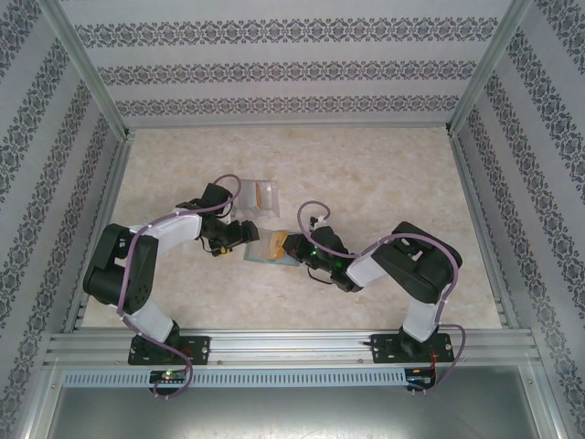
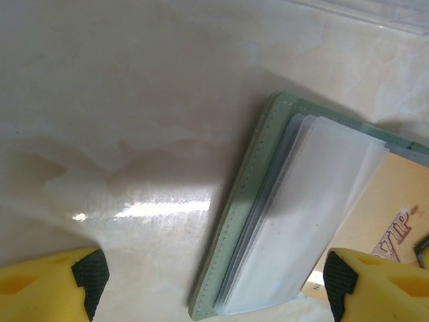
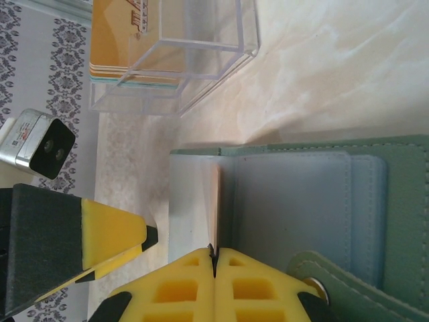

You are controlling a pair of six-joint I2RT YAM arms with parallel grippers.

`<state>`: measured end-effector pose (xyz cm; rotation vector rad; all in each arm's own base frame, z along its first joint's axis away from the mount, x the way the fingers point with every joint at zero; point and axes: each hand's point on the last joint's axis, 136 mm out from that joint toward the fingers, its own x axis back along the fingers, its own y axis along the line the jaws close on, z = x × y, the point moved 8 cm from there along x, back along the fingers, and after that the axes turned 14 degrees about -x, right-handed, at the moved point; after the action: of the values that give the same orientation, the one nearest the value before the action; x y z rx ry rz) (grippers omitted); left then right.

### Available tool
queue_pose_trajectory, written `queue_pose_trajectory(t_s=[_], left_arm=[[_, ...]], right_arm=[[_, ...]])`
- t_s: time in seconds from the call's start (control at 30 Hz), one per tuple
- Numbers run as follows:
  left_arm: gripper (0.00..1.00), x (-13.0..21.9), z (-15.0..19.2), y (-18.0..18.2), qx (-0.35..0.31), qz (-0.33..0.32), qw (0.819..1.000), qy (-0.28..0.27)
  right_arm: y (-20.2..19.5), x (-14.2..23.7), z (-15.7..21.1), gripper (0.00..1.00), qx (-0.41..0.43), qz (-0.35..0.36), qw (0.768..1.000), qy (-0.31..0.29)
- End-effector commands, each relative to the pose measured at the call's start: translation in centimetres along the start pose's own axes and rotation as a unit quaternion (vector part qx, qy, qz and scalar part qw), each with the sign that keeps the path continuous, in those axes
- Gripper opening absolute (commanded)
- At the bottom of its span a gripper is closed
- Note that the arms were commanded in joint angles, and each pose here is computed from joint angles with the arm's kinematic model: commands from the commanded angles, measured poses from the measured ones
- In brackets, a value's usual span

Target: Put the credit cards into the card holder

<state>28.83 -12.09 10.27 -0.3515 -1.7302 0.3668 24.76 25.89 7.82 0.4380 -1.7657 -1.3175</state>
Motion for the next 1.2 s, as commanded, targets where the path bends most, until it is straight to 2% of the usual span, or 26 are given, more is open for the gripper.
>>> queue_pose_trajectory(t_s=[0.0, 0.13, 0.7, 0.77, 0.83, 0.9, 1.0, 1.17], left_arm=[[0.97, -1.1, 0.2, 0.3, 0.001, 0.003, 1.0, 0.018], [0.99, -0.6, 0.3, 0.5, 0.0, -0.018, 1.0, 0.016], [1.0, -1.5, 0.4, -0.1, -0.003, -0.005, 1.0, 0.03], [0.97, -1.7, 0.5, -0.2, -0.001, 0.002, 1.0, 0.031], [0.88, -1.9, 0.6, -0.5, -0.002, 0.021, 0.999, 0.026], [0.74, -2.1, 0.5, -0.6, -0.005, 0.033, 0.999, 0.024], [0.58, -2.3, 0.5, -0.6, -0.006, 0.037, 0.999, 0.026], [0.47, -2.6, 0.5, -0.6, -0.006, 0.038, 0.999, 0.033]], right_arm=[[-0.1, 0.0, -0.3, 0.0, -0.001, -0.006, 1.0, 0.0], [-0.2, 0.2, -0.8, 0.0, -0.005, 0.0, 1.0, 0.008], [0.1, -1.0, 0.0, 0.0, -0.005, -0.014, 0.999, 0.036], [0.3, -1.0, 0.1, 0.0, -0.007, -0.022, 0.999, 0.035], [0.7, -1.1, 0.0, 0.0, -0.006, -0.031, 0.999, 0.033], [0.9, -1.2, 0.1, 0.0, -0.004, -0.035, 0.999, 0.03], [1.0, -1.5, 0.1, 0.0, -0.006, -0.04, 0.999, 0.03], [0.3, -1.9, 0.3, 0.0, -0.022, -0.037, 0.999, 0.032]])
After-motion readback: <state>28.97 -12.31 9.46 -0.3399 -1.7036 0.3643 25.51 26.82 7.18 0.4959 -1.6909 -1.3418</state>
